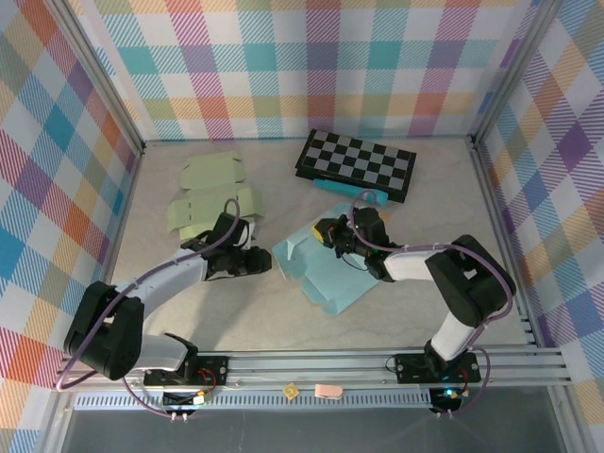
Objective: Fold the paper box
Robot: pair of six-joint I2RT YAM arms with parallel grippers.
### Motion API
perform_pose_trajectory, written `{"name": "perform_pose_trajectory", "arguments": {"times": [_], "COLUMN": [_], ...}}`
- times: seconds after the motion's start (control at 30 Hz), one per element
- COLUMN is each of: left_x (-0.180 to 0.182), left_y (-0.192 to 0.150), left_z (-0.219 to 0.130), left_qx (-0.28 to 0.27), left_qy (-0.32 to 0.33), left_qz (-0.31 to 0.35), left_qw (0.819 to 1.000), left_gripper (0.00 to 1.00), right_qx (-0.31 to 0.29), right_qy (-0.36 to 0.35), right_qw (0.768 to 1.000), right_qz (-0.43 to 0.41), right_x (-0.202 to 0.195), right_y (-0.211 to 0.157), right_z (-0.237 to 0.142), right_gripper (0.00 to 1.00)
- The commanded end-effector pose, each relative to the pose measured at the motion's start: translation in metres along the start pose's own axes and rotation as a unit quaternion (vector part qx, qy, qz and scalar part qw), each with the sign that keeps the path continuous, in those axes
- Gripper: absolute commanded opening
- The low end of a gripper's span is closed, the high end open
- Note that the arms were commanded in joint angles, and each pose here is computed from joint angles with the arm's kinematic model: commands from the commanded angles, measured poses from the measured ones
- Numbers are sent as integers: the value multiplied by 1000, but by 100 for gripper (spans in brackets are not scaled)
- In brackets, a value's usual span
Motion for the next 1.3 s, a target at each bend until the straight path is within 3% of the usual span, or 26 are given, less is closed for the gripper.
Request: {"name": "perform_pose_trajectory", "arguments": {"times": [0.0,0.13,0.47,0.77,1.27], "left_x": [-14,-15,-19,-48,-75], "left_y": [11,18,30,33,39], "left_z": [-5,-11,3,9,26], "left_qx": [-64,-119,-111,-111,-123], "left_qy": [-29,-34,-23,-74,-66], "left_qz": [50,74,134,189,216], "left_qw": [996,990,984,973,966], "left_gripper": [36,39,41,40,37], "right_qx": [36,43,51,49,41], "right_qy": [67,60,45,46,48], "right_qw": [997,997,997,997,998], "right_qz": [-26,-31,-30,-25,-11], "right_x": [17,17,12,21,29], "right_y": [-3,-4,1,3,10], "right_z": [2,1,-7,-5,1], "right_gripper": [0,0,0,0,0]}}
Point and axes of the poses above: each hand's point on the last joint's axis, 136 mm out from that joint toward the fingers, its own z axis out along the fingers, its own x axis along the line the jaws close on, y = z × x, the point moved 3 cm from there along -z, back along the fingers, and after that the axes turned 7 degrees about z, right-handed, at the moved point
